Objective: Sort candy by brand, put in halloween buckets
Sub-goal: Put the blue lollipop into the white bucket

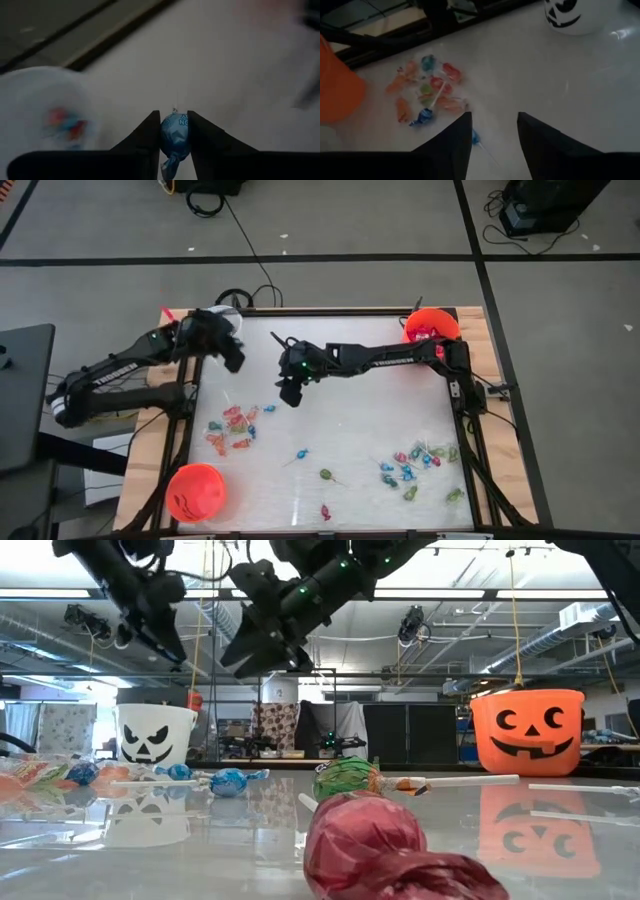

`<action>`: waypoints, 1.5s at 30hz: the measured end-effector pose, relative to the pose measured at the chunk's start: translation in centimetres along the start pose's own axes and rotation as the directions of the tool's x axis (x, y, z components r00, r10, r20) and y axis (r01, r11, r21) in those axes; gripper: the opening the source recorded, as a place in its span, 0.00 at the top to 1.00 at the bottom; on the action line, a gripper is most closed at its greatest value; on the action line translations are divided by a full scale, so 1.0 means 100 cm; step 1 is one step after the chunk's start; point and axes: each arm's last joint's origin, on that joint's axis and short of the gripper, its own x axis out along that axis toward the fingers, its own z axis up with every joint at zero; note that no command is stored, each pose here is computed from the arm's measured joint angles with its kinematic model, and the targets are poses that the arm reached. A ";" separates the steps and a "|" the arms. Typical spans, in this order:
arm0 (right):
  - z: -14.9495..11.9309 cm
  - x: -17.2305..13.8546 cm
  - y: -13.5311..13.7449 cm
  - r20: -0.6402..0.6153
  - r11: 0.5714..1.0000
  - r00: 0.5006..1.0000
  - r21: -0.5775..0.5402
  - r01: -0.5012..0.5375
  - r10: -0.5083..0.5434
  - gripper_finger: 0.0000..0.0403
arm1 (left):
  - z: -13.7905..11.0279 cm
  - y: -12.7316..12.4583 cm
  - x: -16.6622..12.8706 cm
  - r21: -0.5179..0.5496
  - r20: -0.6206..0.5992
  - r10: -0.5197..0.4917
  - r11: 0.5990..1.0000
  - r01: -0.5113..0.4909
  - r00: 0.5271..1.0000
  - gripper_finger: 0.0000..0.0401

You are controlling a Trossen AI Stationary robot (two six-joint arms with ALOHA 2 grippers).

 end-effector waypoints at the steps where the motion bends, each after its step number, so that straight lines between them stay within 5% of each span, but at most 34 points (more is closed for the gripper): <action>1: 0.000 0.000 -0.001 -0.005 1.000 1.000 0.000 -0.001 0.001 0.58 | 0.001 0.007 0.001 -0.025 0.000 0.037 0.999 -0.037 0.999 0.78; 7: -0.001 0.000 -0.001 -0.013 1.000 1.000 -0.010 -0.001 0.001 0.57 | 0.004 0.050 0.010 -0.183 -0.062 0.231 0.954 -0.239 0.971 0.78; 11: -0.001 0.000 -0.002 -0.015 1.000 1.000 -0.030 0.000 0.000 0.57 | 0.000 0.073 0.024 -0.253 -0.174 0.262 0.920 -0.300 0.949 0.78; 18: 0.000 0.000 -0.009 -0.033 1.000 0.999 -0.024 -0.008 0.007 0.57 | 0.003 0.081 0.060 -0.323 -0.264 0.265 0.882 -0.344 0.927 0.77; 27: -0.001 -0.001 -0.015 -0.055 1.000 0.998 -0.014 0.000 -0.001 0.57 | 0.002 0.089 0.091 -0.331 -0.344 0.310 0.843 -0.424 0.886 0.62; 36: -0.002 -0.001 -0.016 -0.064 1.000 0.998 -0.019 0.003 -0.004 0.57 | 0.000 0.090 0.099 -0.327 -0.361 0.310 0.841 -0.431 0.879 0.48; 45: -0.002 -0.001 -0.017 -0.068 1.000 0.998 -0.010 0.006 -0.007 0.57 | 0.010 0.089 0.090 -0.328 -0.392 0.305 0.835 -0.442 0.868 0.45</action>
